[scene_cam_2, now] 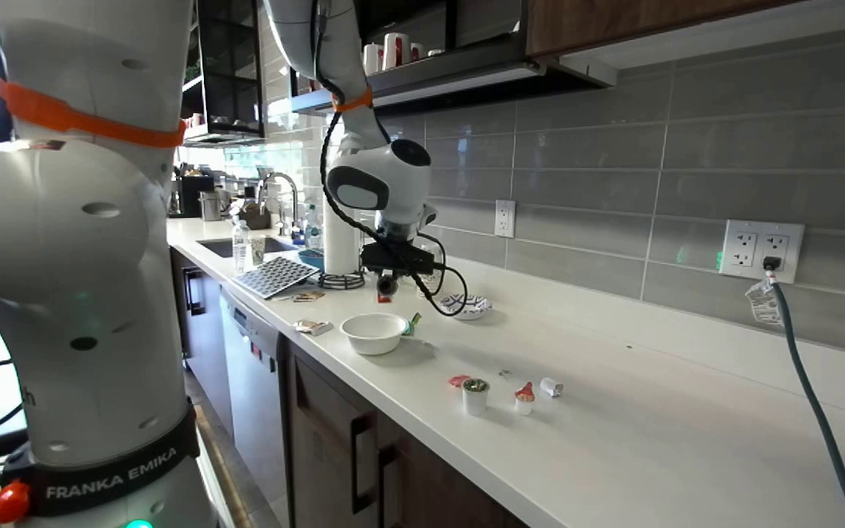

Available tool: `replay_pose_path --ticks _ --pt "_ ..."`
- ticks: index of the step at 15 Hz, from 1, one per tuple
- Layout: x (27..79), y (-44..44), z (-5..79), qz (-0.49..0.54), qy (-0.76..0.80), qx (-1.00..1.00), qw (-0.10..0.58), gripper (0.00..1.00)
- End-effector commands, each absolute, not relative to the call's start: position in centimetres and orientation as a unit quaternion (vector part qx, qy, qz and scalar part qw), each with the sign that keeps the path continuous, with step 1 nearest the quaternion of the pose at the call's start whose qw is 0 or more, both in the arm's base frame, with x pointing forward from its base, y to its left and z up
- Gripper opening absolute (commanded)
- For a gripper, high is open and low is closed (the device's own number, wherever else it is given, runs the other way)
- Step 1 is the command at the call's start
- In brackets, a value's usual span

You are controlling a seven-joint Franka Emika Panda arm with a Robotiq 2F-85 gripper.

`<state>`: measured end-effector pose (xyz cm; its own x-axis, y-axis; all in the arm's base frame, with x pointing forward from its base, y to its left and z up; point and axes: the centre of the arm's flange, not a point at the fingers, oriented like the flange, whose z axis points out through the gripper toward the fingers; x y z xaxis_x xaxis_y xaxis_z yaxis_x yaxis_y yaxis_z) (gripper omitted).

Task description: Pour the contents in the coffee pod into the white bowl.

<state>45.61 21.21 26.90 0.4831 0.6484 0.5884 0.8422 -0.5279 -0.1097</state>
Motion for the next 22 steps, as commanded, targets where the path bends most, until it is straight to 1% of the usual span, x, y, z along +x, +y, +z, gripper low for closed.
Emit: replay_pose_path --ticks 1,12,22 --pt "44.6 20.4 26.5 -0.269 -0.460 -0.813 0.234 0.08" --pt "44.8 18.2 25.6 -0.314 -0.466 -0.764 0.318 0.08" --pt "44.9 17.8 25.2 -0.310 -0.473 -0.757 0.326 0.08"
